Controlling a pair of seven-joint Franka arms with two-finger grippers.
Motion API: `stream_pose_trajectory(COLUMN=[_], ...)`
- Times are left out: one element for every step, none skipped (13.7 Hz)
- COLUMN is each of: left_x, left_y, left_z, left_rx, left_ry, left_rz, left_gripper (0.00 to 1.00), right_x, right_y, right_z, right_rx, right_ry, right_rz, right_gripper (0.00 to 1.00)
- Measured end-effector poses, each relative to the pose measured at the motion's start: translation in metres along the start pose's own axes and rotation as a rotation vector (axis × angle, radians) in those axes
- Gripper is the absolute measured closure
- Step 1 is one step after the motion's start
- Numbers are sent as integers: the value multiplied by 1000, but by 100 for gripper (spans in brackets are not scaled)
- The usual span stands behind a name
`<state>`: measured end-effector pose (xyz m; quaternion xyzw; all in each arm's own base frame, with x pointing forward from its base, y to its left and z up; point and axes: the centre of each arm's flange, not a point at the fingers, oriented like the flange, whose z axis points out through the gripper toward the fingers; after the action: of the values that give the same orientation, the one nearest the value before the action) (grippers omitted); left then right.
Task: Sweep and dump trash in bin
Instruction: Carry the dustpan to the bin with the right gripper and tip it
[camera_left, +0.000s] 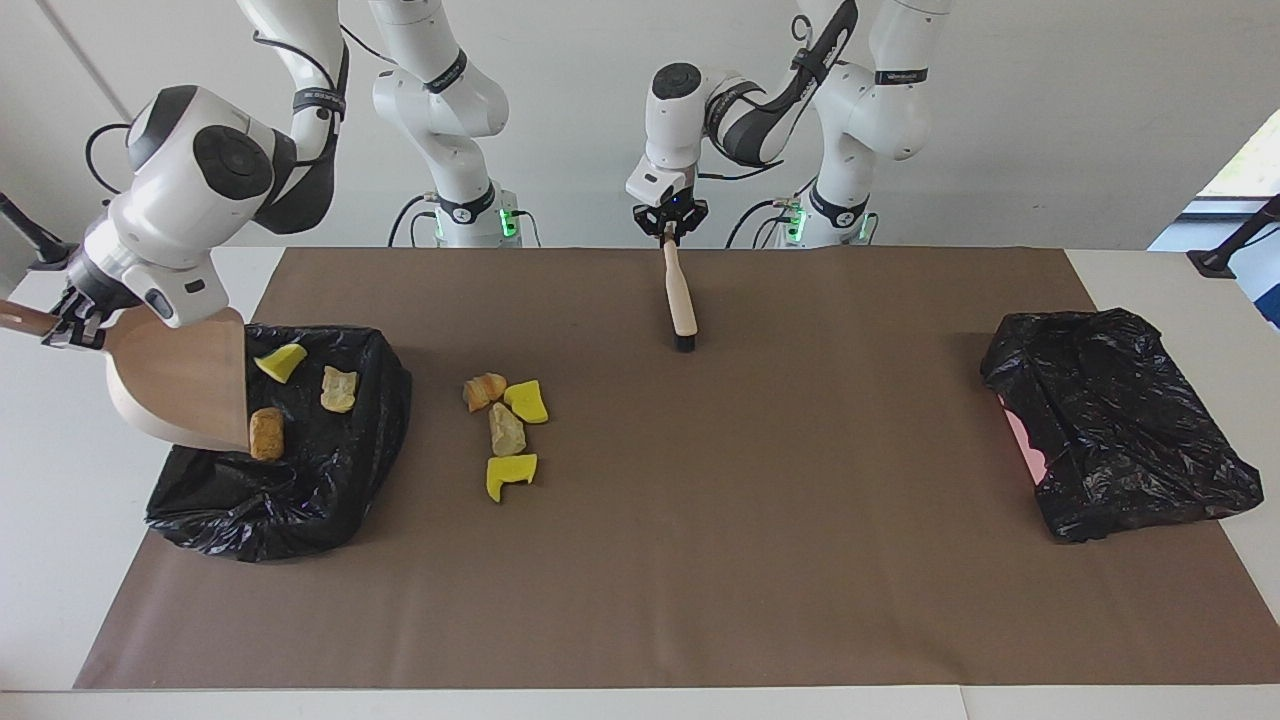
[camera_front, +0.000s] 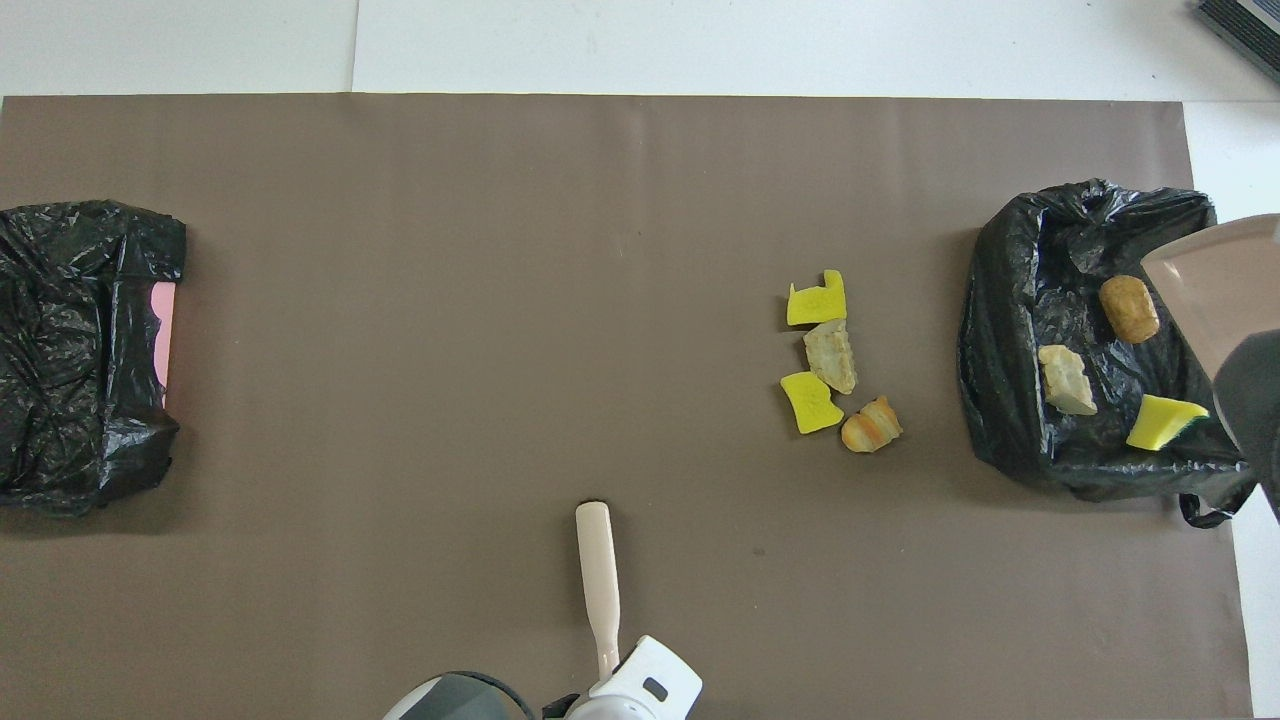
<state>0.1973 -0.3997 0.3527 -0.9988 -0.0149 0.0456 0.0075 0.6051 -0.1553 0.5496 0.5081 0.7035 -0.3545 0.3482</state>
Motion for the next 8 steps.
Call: stream_pose_trajectory(left_x=[5, 12, 21, 32, 45, 56, 68, 79], left_y=[-1, -2, -3, -4, -5, -8, -11, -14], left_z=[1, -1, -4, -10, -17, -25, -33, -42], left_rx=[-1, -5, -13, -27, -41, -53, -61, -64], left_ry=[-2, -2, 1, 6, 13, 19, 23, 24], left_rz=[1, -7, -17, -25, -28, -25, -16, -5], left_gripper=[55, 43, 33, 19, 6, 0, 0, 0], right_x=[1, 2, 2, -1, -5, -9, -11, -9], right_y=[1, 2, 2, 3, 5, 7, 9, 11], right_z=[-5, -12, -22, -39, -60, -83, -106, -124], right_rx=[6, 21, 36, 42, 34, 17, -1, -18], right_ry=[-14, -20, -26, -34, -33, -13, 19, 58], right_rz=[3, 29, 74, 135, 206, 283, 363, 444], right_gripper=[68, 68, 68, 68, 68, 68, 68, 68])
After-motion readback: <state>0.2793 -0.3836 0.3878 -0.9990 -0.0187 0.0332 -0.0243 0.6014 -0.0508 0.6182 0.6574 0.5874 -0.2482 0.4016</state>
